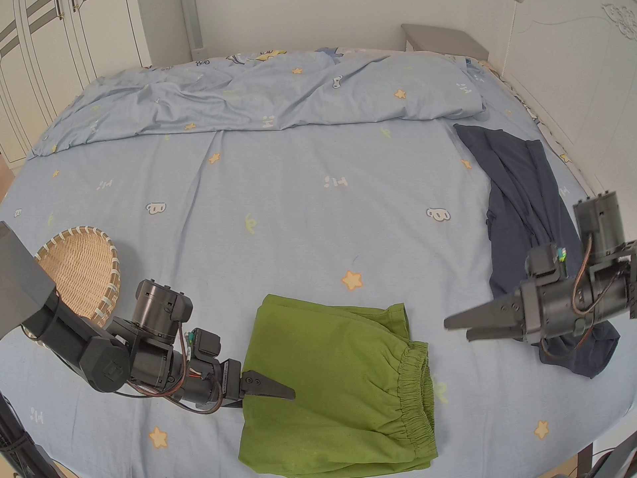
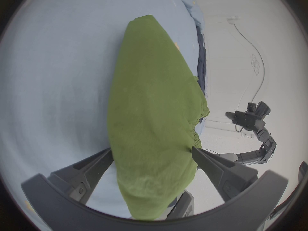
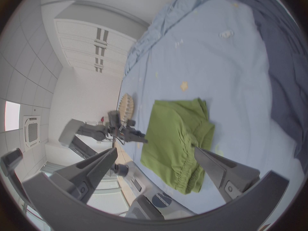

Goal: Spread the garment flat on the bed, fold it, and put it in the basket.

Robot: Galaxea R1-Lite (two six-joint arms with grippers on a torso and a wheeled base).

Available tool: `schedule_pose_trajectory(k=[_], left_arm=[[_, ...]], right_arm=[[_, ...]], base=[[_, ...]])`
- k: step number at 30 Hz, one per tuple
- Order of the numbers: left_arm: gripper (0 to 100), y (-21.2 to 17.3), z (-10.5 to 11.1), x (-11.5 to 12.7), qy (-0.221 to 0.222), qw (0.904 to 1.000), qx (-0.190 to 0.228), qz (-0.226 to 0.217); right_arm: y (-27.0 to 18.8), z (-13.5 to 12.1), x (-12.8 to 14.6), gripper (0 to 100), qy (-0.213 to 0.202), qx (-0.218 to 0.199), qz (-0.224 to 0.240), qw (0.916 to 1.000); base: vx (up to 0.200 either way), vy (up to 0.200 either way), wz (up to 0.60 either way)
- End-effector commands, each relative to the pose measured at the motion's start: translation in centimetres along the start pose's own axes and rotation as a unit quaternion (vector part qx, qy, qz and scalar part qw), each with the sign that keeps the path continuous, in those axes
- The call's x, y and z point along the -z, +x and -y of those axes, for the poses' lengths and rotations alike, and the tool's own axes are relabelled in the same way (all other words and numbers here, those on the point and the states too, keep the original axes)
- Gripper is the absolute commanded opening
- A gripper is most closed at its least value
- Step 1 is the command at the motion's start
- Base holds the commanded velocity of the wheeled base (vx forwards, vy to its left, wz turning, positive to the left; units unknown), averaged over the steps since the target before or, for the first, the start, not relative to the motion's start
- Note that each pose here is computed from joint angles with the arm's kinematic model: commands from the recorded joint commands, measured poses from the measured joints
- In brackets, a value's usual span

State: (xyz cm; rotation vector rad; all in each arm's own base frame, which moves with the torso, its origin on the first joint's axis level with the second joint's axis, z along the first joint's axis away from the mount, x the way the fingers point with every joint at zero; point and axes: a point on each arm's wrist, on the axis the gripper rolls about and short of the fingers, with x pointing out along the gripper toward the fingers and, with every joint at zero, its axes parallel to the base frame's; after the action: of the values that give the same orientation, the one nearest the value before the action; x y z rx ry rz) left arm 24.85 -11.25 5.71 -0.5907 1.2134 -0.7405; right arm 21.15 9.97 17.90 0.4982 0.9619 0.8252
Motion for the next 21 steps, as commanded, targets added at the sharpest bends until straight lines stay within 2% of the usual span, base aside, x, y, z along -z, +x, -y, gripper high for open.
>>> schedule_pose_trajectory(k=[1,8,14,19,20,21], left_arm=[[100,1.8,-0.8,0.5,0.003,0.9999,-0.006,-0.014],[100,3.2,-0.5,0.8,0.015,0.999,-0.041,-0.002],[100,4.2,0.9,1.0,0.018,0.9996,-0.022,0.001],[100,4.5,1.4,1.0,0.012,0.9996,0.001,0.027],[0,4.6,1.3,1.1,0.013,0.9995,0.003,0.027],[0,4.7,1.2,1.2,0.014,0.9996,0.001,0.026]], right_arm=[[-4.0,-2.3,-1.9,100,-0.021,-0.016,0.084,0.9961],[-5.6,-2.6,-3.0,100,-0.018,-0.029,0.102,0.9942],[-5.5,-2.3,-2.9,100,-0.013,-0.026,0.099,0.9946],[-5.4,-2.2,-2.9,100,-0.012,-0.025,0.098,0.9948],[-5.4,-2.1,-2.9,100,-0.011,-0.025,0.097,0.9949],[-5.4,-2.1,-2.9,100,-0.011,-0.025,0.097,0.9949]], base=[[0.0,0.0,0.0],[0.0,0.0,0.0],[0.0,0.0,0.0],[0.0,0.0,0.0],[0.0,0.0,0.0],[0.0,0.0,0.0]])
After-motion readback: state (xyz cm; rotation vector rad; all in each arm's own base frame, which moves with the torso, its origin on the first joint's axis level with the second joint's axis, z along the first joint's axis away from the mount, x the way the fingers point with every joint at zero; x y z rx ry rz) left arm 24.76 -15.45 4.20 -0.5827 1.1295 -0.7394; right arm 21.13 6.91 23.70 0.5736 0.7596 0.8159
